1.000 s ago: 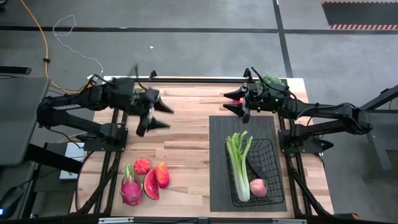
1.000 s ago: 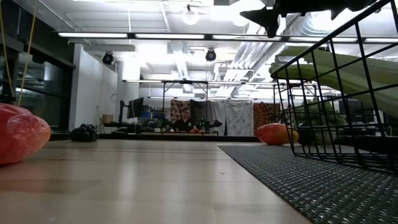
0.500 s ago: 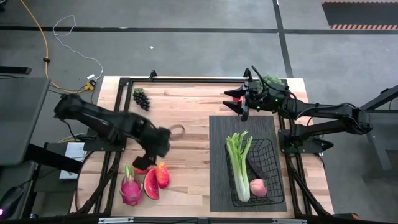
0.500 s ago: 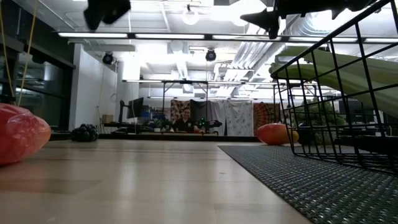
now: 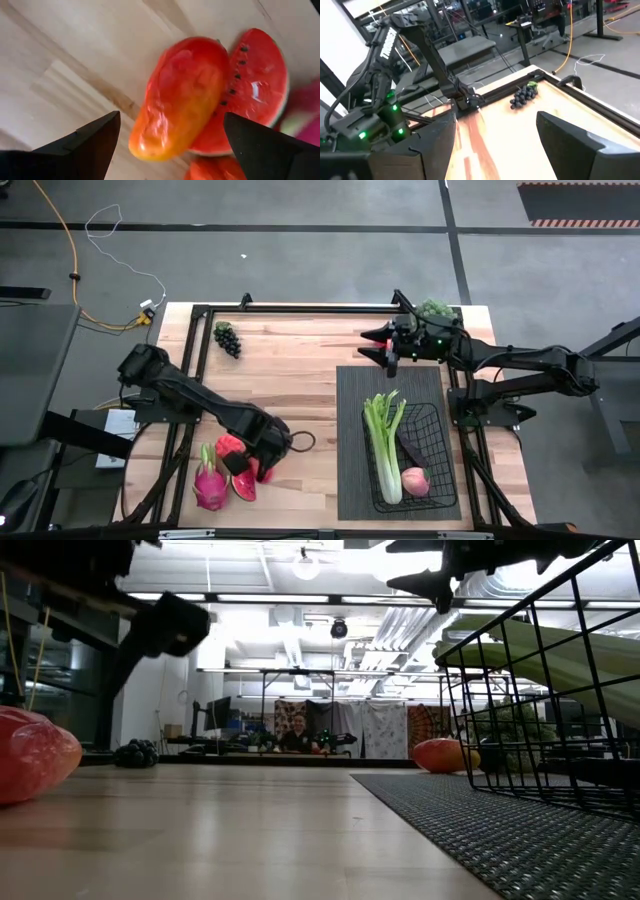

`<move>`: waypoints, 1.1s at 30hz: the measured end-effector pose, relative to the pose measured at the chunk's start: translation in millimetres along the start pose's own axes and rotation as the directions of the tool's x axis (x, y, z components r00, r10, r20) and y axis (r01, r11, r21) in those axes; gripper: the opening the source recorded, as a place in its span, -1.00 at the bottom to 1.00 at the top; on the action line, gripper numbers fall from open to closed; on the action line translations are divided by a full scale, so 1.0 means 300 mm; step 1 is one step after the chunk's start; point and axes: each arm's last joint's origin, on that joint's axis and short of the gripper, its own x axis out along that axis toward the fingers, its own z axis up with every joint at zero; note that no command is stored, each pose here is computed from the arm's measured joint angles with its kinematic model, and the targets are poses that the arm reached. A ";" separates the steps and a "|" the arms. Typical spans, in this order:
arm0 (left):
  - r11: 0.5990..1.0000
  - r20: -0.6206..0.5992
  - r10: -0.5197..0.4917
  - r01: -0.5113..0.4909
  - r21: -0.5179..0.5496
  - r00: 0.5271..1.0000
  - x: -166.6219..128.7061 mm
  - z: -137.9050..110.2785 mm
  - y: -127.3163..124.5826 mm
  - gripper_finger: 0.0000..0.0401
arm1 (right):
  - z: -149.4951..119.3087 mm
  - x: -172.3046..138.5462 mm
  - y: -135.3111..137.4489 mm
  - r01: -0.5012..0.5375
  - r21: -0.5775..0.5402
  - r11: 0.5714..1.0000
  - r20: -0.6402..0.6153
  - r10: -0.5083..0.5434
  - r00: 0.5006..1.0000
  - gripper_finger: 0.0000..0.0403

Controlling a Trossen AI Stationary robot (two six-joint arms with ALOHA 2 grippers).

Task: Build produce basket
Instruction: Put the bottom mango into the black wire basket

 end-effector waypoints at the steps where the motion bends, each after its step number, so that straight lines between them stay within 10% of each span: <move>1: 1.000 -0.005 -0.002 0.002 -0.001 1.000 0.012 0.003 0.004 0.72 | -0.001 0.000 0.000 0.001 0.000 1.000 -0.003 -0.001 1.000 0.33; 24: 0.999 -0.073 -0.029 0.030 0.016 0.997 0.147 0.020 0.060 0.71 | -0.004 0.000 -0.001 0.000 0.001 1.000 -0.013 0.000 1.000 0.33; 33: 1.000 -0.030 -0.016 0.016 -0.001 0.999 0.097 0.019 0.079 0.33 | -0.006 0.000 -0.002 0.002 0.002 1.000 -0.018 -0.002 1.000 0.33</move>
